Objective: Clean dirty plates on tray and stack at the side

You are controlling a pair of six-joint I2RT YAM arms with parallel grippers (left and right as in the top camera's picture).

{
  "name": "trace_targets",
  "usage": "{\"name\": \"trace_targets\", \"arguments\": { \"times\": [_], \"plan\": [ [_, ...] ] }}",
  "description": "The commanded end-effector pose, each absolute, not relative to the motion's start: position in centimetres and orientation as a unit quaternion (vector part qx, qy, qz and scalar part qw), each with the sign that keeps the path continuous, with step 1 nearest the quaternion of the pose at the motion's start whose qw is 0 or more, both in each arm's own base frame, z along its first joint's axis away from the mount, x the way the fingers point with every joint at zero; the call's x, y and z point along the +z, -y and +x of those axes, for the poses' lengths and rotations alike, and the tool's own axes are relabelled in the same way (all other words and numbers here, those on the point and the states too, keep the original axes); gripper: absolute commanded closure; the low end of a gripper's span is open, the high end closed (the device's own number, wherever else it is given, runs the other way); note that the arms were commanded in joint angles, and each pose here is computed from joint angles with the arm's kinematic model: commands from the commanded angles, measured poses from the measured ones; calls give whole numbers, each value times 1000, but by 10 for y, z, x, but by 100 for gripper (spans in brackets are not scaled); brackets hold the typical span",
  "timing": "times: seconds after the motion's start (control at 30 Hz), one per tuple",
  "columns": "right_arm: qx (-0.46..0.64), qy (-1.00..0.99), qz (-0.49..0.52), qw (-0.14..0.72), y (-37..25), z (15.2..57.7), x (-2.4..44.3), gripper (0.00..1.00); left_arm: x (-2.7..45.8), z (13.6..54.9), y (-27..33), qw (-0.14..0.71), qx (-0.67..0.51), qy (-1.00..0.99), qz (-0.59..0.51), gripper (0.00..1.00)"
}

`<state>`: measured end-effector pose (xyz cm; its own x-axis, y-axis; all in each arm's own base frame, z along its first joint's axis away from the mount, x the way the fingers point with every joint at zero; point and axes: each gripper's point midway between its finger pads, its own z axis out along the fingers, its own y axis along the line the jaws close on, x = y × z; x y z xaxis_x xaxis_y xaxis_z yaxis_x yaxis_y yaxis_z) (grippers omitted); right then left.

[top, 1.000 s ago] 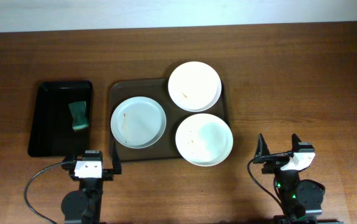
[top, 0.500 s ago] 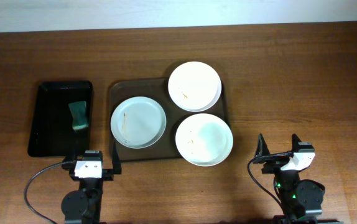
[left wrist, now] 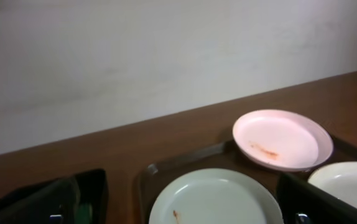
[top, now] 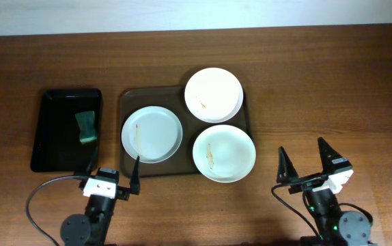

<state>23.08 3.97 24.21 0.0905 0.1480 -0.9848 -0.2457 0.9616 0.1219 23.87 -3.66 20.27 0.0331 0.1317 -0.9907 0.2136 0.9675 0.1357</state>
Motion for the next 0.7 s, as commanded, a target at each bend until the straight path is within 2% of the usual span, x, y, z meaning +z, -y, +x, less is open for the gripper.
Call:
{"name": "trace_targets", "arguments": {
  "times": [0.0, 0.13, 0.37, 0.5, 0.57, 0.67],
  "plan": [
    [140, -657, -45, 740, -43, 225, 272, 2, 234, 238, 42, 705, -35, -694, 141, 1],
    [141, -689, -70, 707, -50, 229, 298, 2, 259, 253, 45, 672, -46, -724, 149, 1],
    [195, -770, -87, 601, -69, 271, 323, 2, 260, 308, 65, 484, -125, -846, 187, 1],
    [237, -819, -123, 509, -111, 306, 320, 2, 257, 334, 83, 339, -202, -897, 198, 1],
    [255, -833, -151, 468, -142, 323, 316, 2, 252, 343, 83, 305, -210, -909, 190, 1],
    [271, -866, -177, 381, -185, 350, 287, 2, 245, 347, 82, 295, -210, -913, 187, 1]
  ]
}}
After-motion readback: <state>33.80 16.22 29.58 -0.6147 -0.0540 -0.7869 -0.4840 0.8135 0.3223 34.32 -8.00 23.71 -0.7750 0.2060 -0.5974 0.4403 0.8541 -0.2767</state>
